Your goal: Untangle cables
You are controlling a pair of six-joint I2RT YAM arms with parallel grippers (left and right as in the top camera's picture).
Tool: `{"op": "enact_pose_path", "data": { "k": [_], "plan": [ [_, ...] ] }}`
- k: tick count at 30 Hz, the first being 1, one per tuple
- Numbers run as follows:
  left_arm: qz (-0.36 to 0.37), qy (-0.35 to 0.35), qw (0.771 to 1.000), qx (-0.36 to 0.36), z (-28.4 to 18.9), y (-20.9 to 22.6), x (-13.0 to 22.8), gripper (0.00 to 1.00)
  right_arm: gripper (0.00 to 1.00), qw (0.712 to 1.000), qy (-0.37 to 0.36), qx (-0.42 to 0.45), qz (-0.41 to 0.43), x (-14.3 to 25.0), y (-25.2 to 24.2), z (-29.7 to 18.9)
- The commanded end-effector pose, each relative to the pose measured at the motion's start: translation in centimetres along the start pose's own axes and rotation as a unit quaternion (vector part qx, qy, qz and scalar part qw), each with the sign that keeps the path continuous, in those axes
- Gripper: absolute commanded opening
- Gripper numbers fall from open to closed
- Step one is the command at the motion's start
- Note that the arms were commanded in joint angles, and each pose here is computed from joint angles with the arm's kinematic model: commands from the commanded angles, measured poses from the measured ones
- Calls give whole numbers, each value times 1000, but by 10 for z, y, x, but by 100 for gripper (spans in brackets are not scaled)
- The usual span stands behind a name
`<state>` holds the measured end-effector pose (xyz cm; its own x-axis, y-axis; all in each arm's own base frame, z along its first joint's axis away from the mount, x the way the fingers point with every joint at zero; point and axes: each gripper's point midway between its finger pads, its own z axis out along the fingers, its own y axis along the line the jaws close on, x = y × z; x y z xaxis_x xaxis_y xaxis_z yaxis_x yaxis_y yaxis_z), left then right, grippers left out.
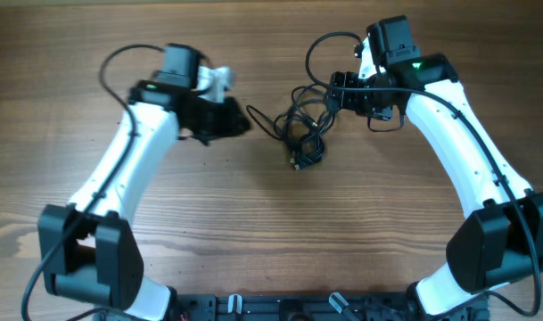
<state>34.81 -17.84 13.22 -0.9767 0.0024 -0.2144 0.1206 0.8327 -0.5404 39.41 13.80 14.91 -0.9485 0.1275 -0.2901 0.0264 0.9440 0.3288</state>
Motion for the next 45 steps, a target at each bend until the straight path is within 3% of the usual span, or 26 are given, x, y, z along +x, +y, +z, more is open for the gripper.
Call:
{"op": "enact_pose_path", "data": {
  "k": [1,5,9,17,25,32,39,45],
  "plan": [
    [-40,24,999,-27,33,-29,22,41,88,999,-38,17,18,-18,-16,-19],
    [-51,14,998,-40,78,-62,31,42,88,996,-58,3,73,-37,-51,-31],
    [-104,-11,991,-87,101,-59,34,43,88,993,-60,-14,98,-43,-75,-39],
    [-123,-28,984,-126,115,-43,32,42,89,994,-61,-12,88,-44,-77,-40],
    [-119,-41,986,-113,139,-41,22,41,89,995,-57,-11,77,-42,-77,-39],
    [-124,-17,983,-136,157,-25,34,37,89,995,-55,-10,77,-40,-78,-39],
    [-124,-12,981,-146,163,-19,37,21,89,996,-53,-10,75,-40,-77,-39],
    [-126,-1,979,-160,176,-8,43,19,89,997,-47,-8,66,-36,-78,-39]
  ]
}}
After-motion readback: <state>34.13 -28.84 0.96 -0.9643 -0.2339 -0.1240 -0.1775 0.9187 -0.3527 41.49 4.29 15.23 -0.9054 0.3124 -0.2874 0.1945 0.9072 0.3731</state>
